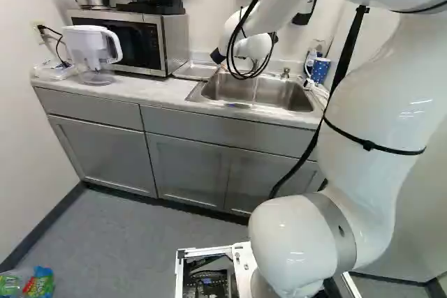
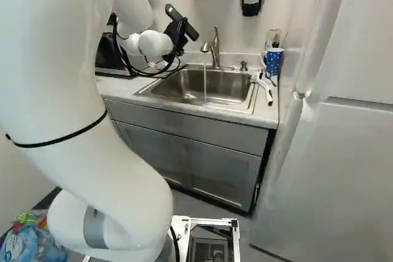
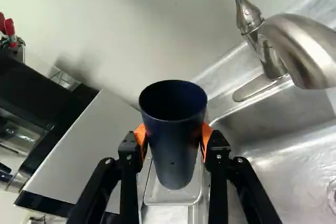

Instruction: Rinse the cup and place it in the tray

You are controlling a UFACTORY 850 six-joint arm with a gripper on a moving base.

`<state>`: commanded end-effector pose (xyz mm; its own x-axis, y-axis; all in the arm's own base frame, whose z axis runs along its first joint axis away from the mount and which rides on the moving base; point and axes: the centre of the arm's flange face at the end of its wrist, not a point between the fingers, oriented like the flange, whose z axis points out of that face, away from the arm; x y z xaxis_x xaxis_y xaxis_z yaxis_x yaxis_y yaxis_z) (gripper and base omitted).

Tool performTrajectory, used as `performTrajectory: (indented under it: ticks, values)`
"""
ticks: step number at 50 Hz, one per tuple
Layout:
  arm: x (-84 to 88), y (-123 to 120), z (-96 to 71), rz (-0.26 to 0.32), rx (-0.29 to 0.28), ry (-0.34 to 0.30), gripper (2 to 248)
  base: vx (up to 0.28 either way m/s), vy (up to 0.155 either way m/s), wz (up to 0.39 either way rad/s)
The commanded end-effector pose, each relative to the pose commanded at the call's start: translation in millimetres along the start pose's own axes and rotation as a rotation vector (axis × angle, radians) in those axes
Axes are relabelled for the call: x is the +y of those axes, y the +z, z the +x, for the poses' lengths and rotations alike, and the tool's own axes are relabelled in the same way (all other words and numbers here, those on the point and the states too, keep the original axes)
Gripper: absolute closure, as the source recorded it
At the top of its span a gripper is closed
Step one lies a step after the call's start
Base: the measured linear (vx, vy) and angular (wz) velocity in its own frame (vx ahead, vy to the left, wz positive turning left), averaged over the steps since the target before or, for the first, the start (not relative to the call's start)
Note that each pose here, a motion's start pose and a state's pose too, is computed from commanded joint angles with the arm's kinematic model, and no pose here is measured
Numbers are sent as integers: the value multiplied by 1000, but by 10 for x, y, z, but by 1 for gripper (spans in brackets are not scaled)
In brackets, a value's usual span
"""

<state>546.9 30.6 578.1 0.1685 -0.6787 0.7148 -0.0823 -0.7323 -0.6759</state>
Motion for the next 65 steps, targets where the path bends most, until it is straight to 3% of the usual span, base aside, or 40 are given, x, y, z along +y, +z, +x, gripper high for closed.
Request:
performTrajectory:
  ticks: [62, 65]
  values:
    - [0, 0, 0, 0, 0, -653, 129, 0, 0, 0]
    - [0, 0, 0, 0, 0, -653, 129, 0, 0, 0]
